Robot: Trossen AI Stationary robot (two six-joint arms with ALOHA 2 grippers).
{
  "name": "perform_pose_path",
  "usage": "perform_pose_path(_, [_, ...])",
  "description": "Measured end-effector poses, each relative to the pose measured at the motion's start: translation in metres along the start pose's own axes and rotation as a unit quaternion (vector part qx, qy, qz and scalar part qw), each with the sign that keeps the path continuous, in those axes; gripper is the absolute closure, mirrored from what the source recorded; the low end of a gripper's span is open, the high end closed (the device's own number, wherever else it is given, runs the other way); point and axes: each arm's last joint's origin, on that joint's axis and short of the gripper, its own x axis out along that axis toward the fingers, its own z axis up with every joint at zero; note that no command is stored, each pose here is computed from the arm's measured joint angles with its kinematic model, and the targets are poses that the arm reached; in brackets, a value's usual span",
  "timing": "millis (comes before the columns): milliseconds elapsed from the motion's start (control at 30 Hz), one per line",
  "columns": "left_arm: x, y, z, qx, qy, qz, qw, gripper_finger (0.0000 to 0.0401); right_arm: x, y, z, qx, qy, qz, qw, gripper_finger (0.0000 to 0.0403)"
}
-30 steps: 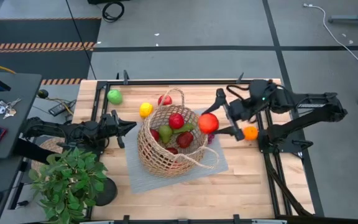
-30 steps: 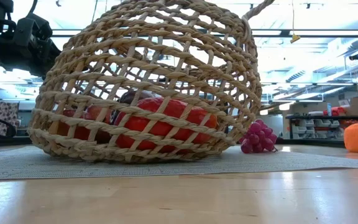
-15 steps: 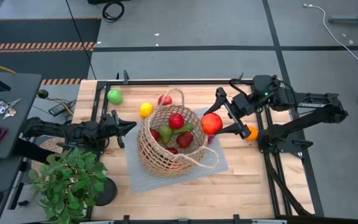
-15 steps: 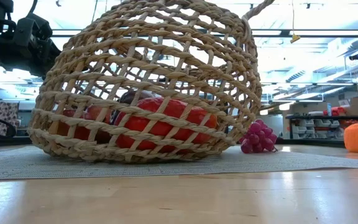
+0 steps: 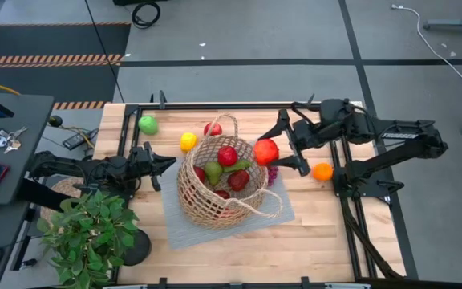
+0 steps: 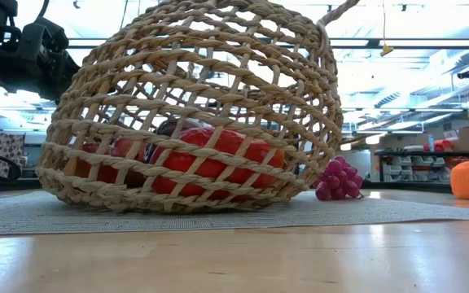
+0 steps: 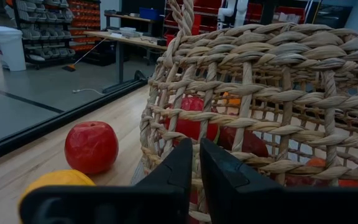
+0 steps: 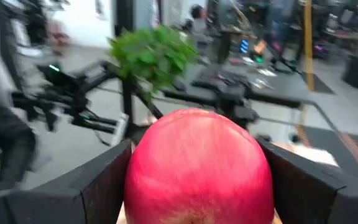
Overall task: Build produce basket
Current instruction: Put the red apple into the basket
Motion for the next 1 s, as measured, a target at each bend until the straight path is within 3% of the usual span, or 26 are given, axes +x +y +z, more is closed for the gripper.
perform_pose_path(333, [0.000, 0.000, 0.000, 0.000, 0.000, 0.000, 1.000, 0.0366, 0.046, -0.017, -0.035, 0.015, 0.089, -0.035, 0.995, 0.0070])
perform_pose_path(633, [0.000, 0.000, 0.000, 0.000, 0.000, 0.000, 1.000, 0.0363, 0.088, -0.043, -0.081, 0.064, 0.172, -0.052, 0.982, 0.0070])
perform_pose_path(867, [0.000, 0.000, 0.000, 0.000, 0.000, 0.000, 1.000, 0.0369, 0.119, -0.057, -0.082, 0.057, 0.224, -0.041, 0.972, 0.0070])
perform_pose_path(1000, [0.000, 0.000, 0.000, 0.000, -0.001, 0.000, 1.000, 0.0364, 0.142, -0.063, -0.099, 0.044, 0.253, -0.031, 0.966, 0.0070])
